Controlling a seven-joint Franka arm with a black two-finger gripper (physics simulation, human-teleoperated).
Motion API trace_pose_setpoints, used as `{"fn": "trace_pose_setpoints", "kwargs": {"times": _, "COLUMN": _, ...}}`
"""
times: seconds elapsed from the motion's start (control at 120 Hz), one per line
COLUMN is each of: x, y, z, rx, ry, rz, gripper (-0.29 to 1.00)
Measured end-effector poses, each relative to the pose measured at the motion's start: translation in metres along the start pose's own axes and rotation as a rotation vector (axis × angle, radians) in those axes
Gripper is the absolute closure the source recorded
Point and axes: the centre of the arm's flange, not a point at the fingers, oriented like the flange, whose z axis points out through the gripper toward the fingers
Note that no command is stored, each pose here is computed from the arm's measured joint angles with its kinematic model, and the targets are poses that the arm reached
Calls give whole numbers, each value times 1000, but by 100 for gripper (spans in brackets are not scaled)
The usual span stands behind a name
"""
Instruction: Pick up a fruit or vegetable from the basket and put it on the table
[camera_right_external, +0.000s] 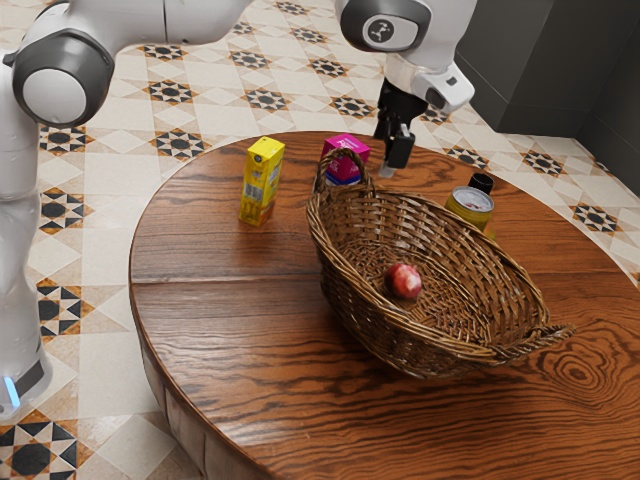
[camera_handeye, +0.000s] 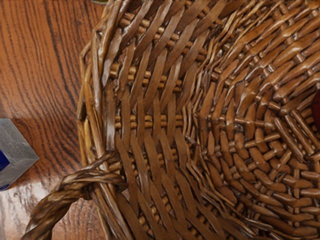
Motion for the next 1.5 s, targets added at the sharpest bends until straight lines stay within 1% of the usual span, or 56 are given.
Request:
{"fn": "trace_pose_setpoints", "kwargs": {"times": 0.167, "x": 1, "y": 1, "z": 0, "rx": -2, "ry": 4, "rz": 7, "gripper": 0}}
{"fn": "trace_pose_setpoints", "kwargs": {"times": 0.25, "x": 3, "y": 2, "z": 4, "rx": -14, "ry": 1, "rz": 9, "gripper": 0}}
{"fn": "trace_pose_setpoints", "kwargs": {"times": 0.4, "x": 5, "y": 13, "z": 3, "rx": -48, "ry": 4, "rz": 15, "gripper": 0}}
{"fn": "trace_pose_setpoints", "kwargs": {"times": 0.567, "x": 14, "y": 51, "z": 18, "rx": -106, "ry": -2, "rz": 24, "gripper": 0}}
{"fn": "trace_pose_setpoints", "kwargs": {"times": 0.842, "x": 36, "y": 63, "z": 70, "rx": -186, "ry": 8, "rz": -104, "gripper": 0}}
{"fn": "trace_pose_setpoints", "kwargs": {"times": 0.983, "x": 44, "y": 67, "z": 82, "rx": -227, "ry": 13, "rz": -178, "gripper": 0}}
{"fn": "trace_pose_setpoints", "kwargs": {"times": 1.142, "x": 44, "y": 84, "z": 97, "rx": -272, "ry": -13, "rz": -225, "gripper": 0}}
{"fn": "trace_pose_setpoints", "kwargs": {"times": 1.258, "x": 44, "y": 98, "z": 100, "rx": -288, "ry": -18, "rz": -243, "gripper": 0}}
{"fn": "trace_pose_setpoints", "kwargs": {"times": 1.5, "x": 45, "y": 102, "z": 115, "rx": -310, "ry": -45, "rz": -302, "gripper": 0}}
